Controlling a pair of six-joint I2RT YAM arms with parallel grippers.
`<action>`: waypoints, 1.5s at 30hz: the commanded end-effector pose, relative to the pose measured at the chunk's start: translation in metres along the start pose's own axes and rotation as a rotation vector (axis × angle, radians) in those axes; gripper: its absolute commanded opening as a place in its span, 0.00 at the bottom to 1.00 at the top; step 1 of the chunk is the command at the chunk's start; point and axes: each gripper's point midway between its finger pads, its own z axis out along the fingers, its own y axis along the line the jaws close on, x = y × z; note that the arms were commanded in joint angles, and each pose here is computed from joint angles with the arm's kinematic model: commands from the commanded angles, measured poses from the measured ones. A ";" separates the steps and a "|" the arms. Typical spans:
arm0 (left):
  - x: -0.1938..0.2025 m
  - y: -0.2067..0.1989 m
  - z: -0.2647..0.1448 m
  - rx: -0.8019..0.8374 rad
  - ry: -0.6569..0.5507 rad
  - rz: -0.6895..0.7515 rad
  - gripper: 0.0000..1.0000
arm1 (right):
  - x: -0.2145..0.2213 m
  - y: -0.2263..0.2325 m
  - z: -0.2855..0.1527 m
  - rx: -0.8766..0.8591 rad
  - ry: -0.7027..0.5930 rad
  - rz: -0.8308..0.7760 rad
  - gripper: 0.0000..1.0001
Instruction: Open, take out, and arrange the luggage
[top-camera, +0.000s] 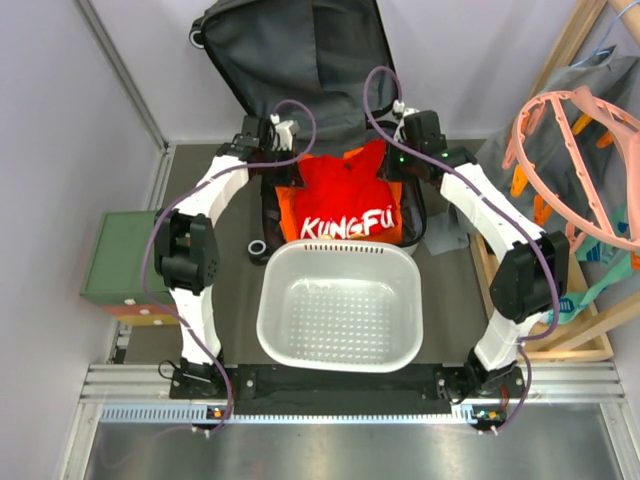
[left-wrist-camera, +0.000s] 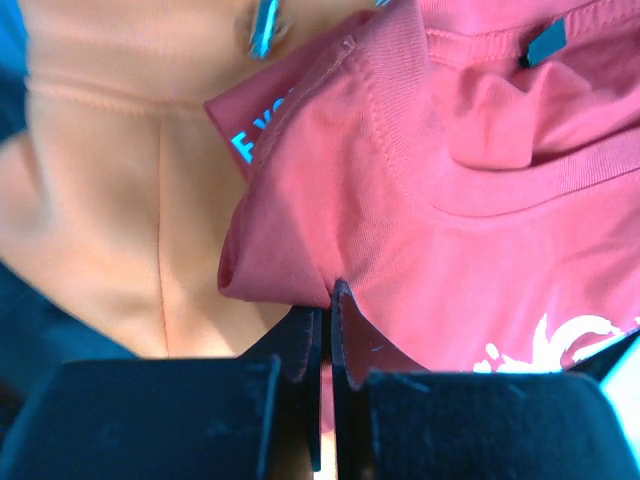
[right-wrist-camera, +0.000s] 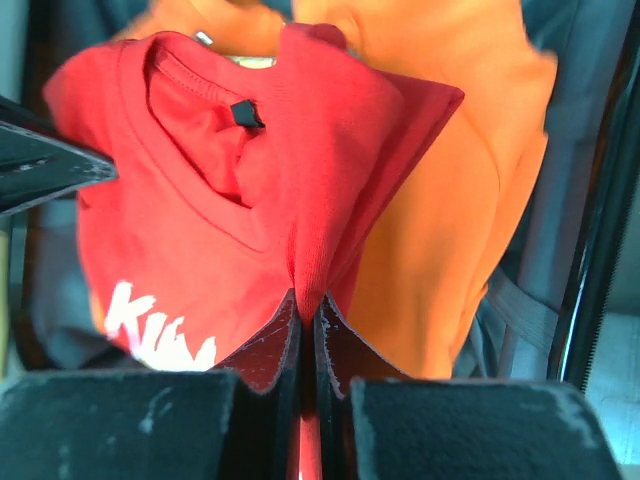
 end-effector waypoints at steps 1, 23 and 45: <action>-0.055 -0.037 -0.056 0.044 -0.156 0.116 0.00 | -0.047 0.026 -0.040 -0.066 -0.137 -0.048 0.00; -0.067 -0.104 -0.185 0.062 -0.291 0.313 0.00 | -0.058 0.119 -0.150 -0.210 -0.268 -0.139 0.00; 0.202 -0.094 -0.117 0.169 0.265 0.382 0.00 | 0.197 0.081 -0.131 -0.132 0.190 -0.031 0.00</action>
